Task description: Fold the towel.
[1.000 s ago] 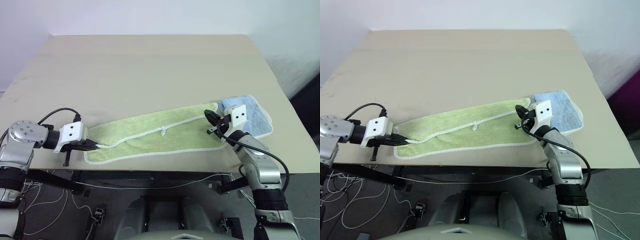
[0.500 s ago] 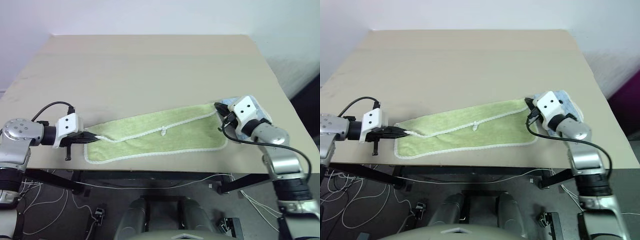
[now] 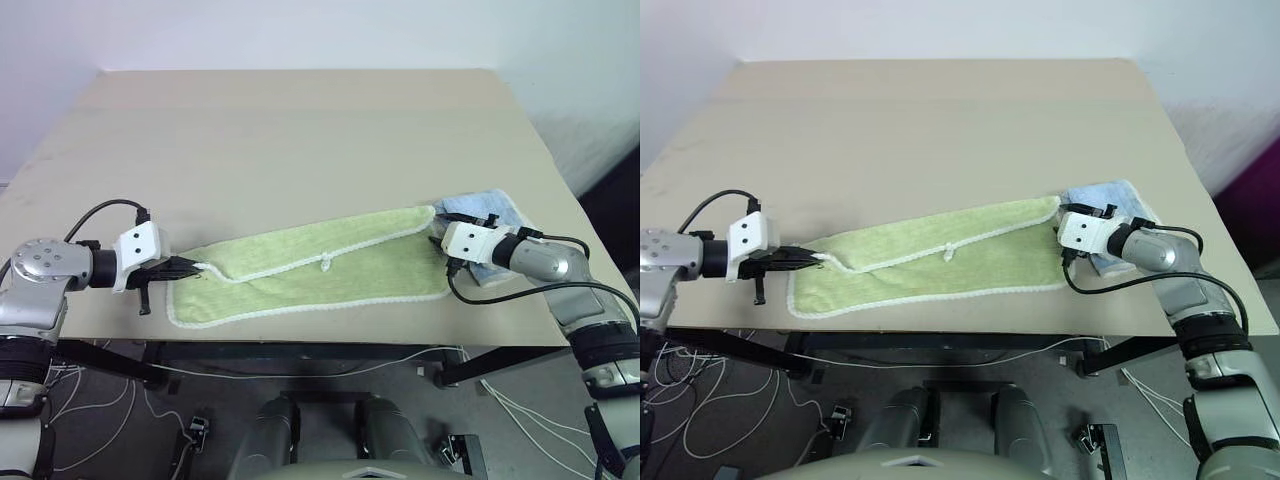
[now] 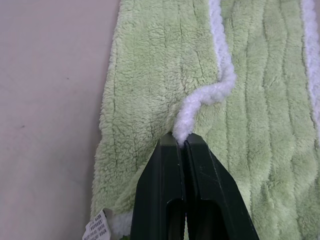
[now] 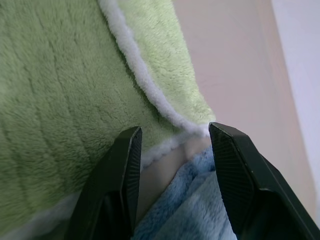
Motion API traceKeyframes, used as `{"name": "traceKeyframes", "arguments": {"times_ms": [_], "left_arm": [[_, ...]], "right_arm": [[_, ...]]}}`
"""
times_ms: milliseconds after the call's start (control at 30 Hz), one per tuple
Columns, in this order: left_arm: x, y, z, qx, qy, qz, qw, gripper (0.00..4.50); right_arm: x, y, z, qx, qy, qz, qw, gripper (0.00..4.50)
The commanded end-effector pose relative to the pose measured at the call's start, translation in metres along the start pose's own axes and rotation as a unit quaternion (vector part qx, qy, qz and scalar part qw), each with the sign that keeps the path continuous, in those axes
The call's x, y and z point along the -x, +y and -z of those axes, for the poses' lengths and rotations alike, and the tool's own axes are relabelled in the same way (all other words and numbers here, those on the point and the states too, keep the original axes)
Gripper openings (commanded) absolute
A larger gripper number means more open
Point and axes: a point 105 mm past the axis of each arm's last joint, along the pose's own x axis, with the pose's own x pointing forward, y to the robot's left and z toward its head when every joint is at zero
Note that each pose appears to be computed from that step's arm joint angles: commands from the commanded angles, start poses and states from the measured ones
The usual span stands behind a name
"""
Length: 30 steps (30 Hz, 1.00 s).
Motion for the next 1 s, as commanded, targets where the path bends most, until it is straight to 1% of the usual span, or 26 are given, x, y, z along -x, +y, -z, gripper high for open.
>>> {"name": "traceKeyframes", "arguments": {"times_ms": [33,267,433,533,667,700,833,933,1000], "left_arm": [[0.003,0.002,-0.006,-0.011,-0.009,-0.01,1.0,0.0],[0.003,0.001,-0.006,-0.008,-0.01,-0.014,1.0,0.0],[0.004,-0.001,-0.005,-0.005,-0.009,-0.016,1.0,0.0],[0.005,-0.001,-0.004,-0.002,-0.009,-0.019,1.0,0.0],[0.007,0.0,-0.003,0.001,-0.008,-0.025,1.0,0.0],[0.007,0.0,-0.003,0.001,-0.008,-0.027,1.0,0.0],[0.01,0.004,-0.003,0.006,-0.012,-0.045,0.999,0.0],[0.016,0.013,-0.005,0.013,-0.025,-0.072,0.997,0.0],[0.024,0.029,-0.013,0.023,-0.049,-0.117,0.992,0.0]], "right_arm": [[-0.003,-0.015,-0.005,0.038,-0.01,0.022,0.999,2.28],[-0.015,-0.02,-0.009,0.093,-0.016,0.024,0.995,2.28],[-0.018,-0.021,-0.013,0.103,-0.029,0.024,0.994,2.28],[-0.018,-0.023,-0.015,0.103,-0.036,0.026,0.994,1.7],[-0.015,-0.026,-0.017,0.104,-0.041,0.026,0.993,0.3],[-0.014,-0.026,-0.017,0.104,-0.042,0.026,0.993,0.02],[-0.01,-0.029,-0.021,0.104,-0.048,0.028,0.993,0.02],[-0.006,-0.035,-0.023,0.109,-0.05,0.037,0.992,0.02],[-0.002,-0.053,-0.03,0.106,-0.058,0.065,0.991,0.02]]}}
